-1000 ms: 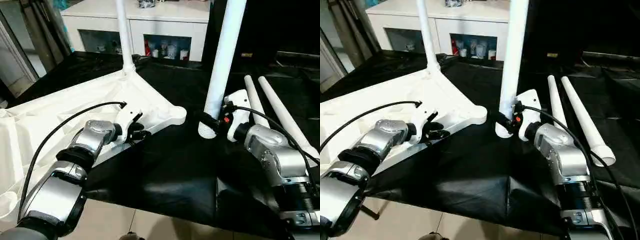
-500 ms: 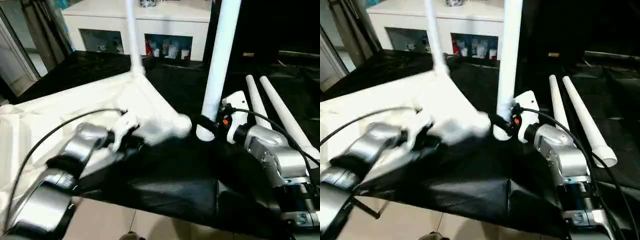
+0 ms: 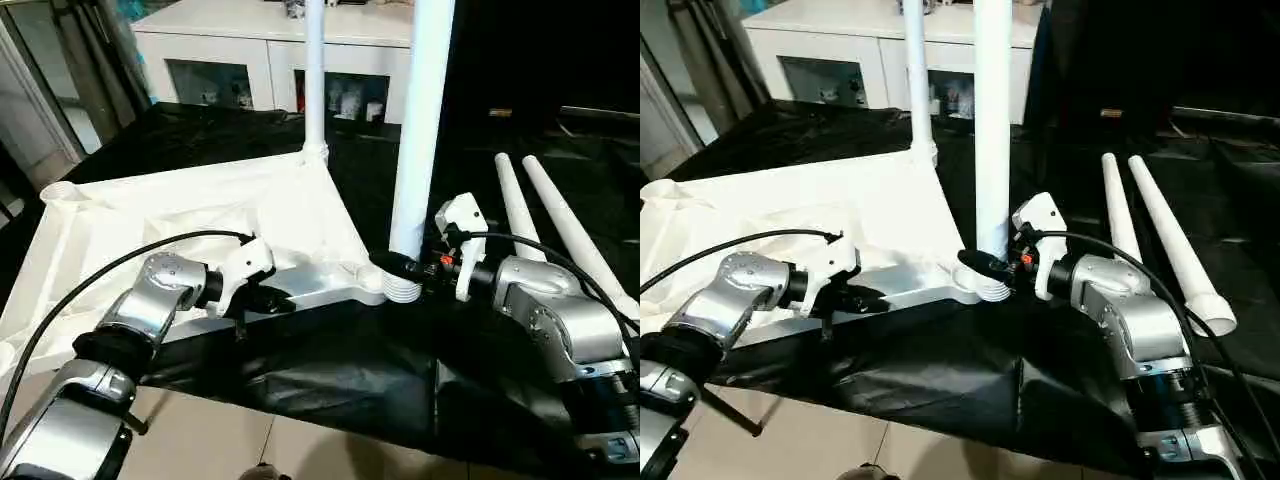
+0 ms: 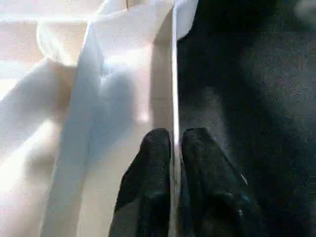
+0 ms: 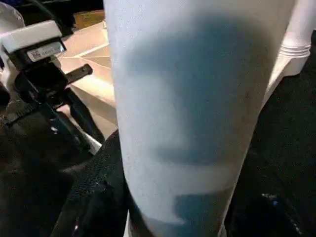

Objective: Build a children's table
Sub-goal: Insert table leg to table base

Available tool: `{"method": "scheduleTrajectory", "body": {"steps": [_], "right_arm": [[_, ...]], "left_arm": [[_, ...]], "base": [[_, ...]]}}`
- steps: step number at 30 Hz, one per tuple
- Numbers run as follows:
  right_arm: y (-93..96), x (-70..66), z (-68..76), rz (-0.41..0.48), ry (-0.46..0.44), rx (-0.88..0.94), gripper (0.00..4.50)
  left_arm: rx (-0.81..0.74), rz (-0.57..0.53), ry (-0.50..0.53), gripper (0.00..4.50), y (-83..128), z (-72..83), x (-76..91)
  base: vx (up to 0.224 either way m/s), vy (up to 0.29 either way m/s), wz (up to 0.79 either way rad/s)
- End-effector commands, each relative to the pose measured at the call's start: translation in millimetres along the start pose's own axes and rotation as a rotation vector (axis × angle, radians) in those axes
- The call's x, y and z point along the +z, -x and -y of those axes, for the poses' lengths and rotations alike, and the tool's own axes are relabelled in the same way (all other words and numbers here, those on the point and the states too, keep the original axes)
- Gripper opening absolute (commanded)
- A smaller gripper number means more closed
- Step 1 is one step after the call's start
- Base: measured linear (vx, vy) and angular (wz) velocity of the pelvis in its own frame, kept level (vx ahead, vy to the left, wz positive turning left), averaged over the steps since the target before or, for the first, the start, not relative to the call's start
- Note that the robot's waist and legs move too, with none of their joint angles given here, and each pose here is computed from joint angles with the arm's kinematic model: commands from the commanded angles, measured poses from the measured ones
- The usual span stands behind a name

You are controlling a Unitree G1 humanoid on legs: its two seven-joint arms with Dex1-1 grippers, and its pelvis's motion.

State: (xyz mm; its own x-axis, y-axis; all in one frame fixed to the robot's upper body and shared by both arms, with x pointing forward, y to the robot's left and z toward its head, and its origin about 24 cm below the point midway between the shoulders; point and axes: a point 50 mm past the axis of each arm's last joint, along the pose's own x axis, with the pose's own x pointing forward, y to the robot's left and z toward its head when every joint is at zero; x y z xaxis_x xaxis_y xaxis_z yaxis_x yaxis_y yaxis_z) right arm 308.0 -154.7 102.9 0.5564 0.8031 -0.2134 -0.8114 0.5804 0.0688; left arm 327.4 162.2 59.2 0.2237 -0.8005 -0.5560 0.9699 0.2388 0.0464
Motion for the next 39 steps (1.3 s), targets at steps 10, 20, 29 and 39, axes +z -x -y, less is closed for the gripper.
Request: {"method": "scheduleTrajectory", "body": {"steps": [10,20,29,39], "right_arm": [[-0.7,8.9,-0.7,0.033,0.003,0.011,1.93],[-1.4,7.7,-1.9,0.035,0.000,0.000,1.93],[-2.9,7.6,-1.5,0.034,0.001,0.000,1.93],[-15.2,9.2,-0.1,0.061,-0.022,0.001,1.93]], "left_arm": [[0.017,-0.005,-0.033,1.04,-12.4,-0.6,12.6],[0.072,0.027,-0.008,1.04,-26.5,-2.8,19.8],[0.061,0.018,0.032,0.50,-19.1,-1.9,12.9],[0.052,0.016,0.071,0.00,-16.8,1.9,7.4]], "base": [[0.000,0.000,0.00],[0.000,0.000,0.00],[0.000,0.000,0.00],[0.000,0.000,0.00]]}}
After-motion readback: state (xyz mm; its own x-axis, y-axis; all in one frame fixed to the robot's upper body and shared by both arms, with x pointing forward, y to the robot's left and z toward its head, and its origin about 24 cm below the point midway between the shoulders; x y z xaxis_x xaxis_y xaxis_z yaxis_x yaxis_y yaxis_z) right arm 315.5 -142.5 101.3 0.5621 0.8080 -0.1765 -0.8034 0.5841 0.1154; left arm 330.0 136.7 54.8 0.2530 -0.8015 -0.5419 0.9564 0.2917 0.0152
